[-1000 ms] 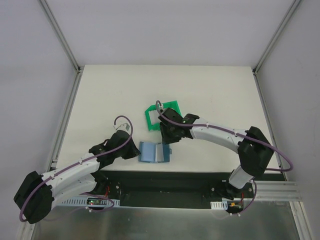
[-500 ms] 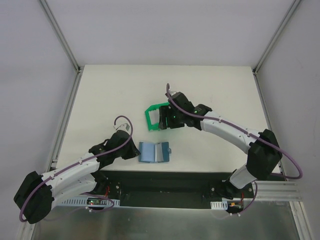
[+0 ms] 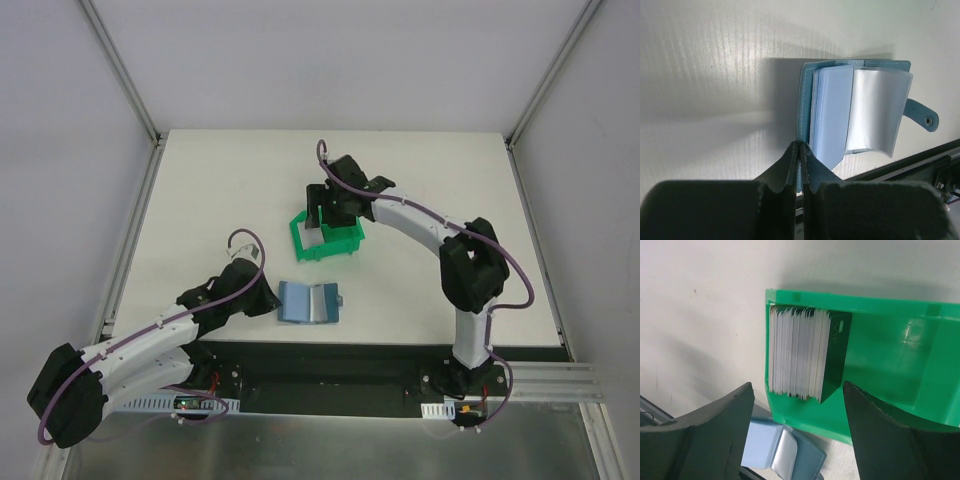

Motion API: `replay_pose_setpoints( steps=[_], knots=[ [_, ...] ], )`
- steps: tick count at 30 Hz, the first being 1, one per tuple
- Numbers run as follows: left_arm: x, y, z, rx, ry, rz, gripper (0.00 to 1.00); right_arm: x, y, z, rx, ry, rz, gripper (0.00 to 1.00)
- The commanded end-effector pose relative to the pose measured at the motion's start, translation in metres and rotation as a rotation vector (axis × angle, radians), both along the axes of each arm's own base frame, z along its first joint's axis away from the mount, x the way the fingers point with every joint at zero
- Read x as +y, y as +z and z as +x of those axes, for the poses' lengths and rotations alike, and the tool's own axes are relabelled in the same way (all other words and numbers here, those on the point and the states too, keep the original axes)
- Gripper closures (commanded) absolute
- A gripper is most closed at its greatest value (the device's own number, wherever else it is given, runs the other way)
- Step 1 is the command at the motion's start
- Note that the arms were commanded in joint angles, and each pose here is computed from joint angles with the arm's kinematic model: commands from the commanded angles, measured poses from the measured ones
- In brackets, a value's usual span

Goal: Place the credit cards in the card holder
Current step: Open the card holder at the center of the board, then pick up the credit card from the storage box.

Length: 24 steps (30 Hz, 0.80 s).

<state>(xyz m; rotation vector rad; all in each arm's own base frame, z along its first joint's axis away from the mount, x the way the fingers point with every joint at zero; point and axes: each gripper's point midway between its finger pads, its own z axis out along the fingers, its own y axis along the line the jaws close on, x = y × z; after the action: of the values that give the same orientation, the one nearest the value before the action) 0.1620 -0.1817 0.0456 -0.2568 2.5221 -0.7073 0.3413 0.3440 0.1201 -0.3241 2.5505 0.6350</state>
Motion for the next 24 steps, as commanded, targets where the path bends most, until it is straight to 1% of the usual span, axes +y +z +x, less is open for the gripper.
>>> replay_pose_setpoints(
  steps=[1, 3, 12, 20, 24],
  knots=[
    [0.000, 0.011, 0.008, -0.030, 0.019, 0.009, 1.00, 0.010, 0.004, 0.015, 0.007, 0.030, 0.025, 0.25],
    [0.001, 0.011, 0.009, -0.029, 0.027, 0.010, 1.00, 0.009, -0.003, 0.020, 0.017, 0.028, 0.019, 0.25],
    [0.002, 0.007, 0.009, -0.015, 0.037, 0.025, 1.00, 0.019, -0.032, 0.016, 0.095, 0.049, 0.044, 0.22],
    [0.002, 0.004, 0.007, 0.001, 0.029, 0.032, 1.00, 0.029, -0.034, 0.012, 0.114, 0.073, 0.129, 0.22],
    [0.001, 0.001, 0.006, 0.011, 0.025, 0.037, 1.00, 0.032, -0.033, 0.012, 0.124, 0.075, 0.145, 0.22]
  ],
)
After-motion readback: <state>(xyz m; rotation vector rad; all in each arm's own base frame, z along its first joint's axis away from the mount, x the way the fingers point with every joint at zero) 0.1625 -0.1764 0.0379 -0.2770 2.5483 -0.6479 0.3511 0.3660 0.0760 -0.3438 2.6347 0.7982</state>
